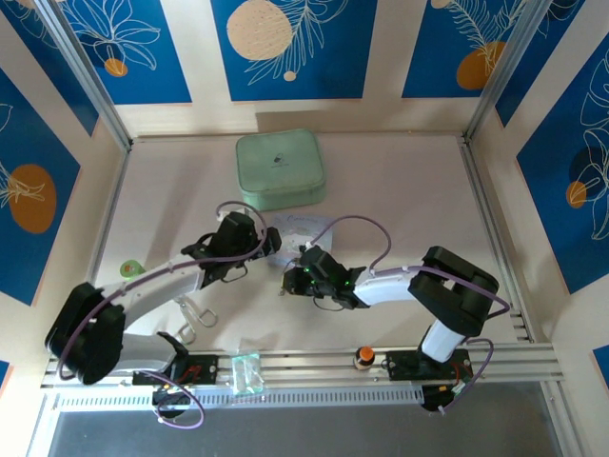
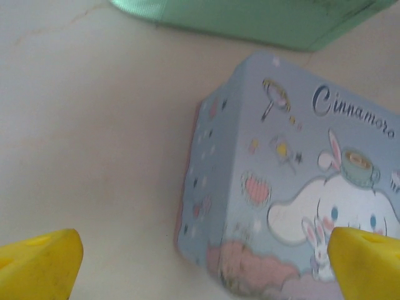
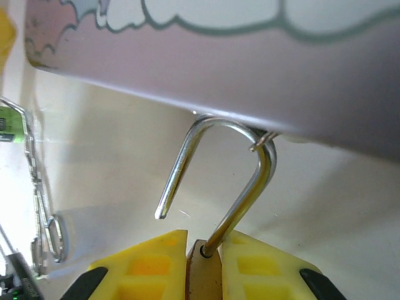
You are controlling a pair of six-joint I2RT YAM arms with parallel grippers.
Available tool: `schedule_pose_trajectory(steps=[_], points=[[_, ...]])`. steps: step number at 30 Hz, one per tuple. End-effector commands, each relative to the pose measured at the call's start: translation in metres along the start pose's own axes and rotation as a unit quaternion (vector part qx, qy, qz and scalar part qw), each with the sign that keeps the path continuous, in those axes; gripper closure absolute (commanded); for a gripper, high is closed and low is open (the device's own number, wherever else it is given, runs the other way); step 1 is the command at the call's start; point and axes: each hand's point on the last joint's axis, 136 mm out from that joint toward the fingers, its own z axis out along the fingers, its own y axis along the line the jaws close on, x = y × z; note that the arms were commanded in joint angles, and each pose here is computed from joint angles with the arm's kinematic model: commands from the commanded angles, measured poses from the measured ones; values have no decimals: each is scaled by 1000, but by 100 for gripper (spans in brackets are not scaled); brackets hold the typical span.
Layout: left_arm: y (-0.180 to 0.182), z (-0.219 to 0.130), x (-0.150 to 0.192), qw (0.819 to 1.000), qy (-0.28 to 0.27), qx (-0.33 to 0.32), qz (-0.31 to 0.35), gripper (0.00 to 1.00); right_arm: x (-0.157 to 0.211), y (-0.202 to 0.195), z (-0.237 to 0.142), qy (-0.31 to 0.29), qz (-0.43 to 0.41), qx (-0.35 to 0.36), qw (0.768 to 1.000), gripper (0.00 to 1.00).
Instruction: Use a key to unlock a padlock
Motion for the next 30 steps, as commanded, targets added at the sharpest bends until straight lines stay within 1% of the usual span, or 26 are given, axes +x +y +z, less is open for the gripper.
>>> schedule_pose_trajectory(steps=[1, 4, 8, 12, 15, 17, 18, 20, 24, 30], points=[[-12, 10, -28, 998, -43, 5, 38, 0, 43, -62, 1, 74, 89, 76, 990, 87], [-12, 20, -30, 997, -46, -7, 56, 3, 44, -65, 1, 76, 87, 81, 990, 87], [-11, 30, -23, 997, -30, -12, 68, 2, 45, -70, 1, 76, 82, 93, 989, 87], [-4, 40, -15, 996, -8, -32, 79, 4, 45, -77, 0, 77, 79, 110, 988, 87], [0, 49, -8, 996, 4, -40, 83, 13, 45, -80, 1, 76, 79, 117, 987, 87], [3, 52, -4, 996, 6, -40, 82, 24, 45, -83, 2, 74, 80, 122, 987, 87], [5, 52, -2, 996, 9, -43, 81, 26, 45, -84, 2, 72, 80, 125, 986, 87], [7, 54, 5, 996, 18, -41, 78, 37, 44, -88, 2, 64, 83, 130, 986, 87], [16, 57, 20, 996, 33, -42, 69, 40, 42, -92, 3, 49, 90, 132, 986, 87], [28, 56, 44, 995, 62, -46, 58, 44, 41, -103, 2, 29, 82, 158, 984, 87]])
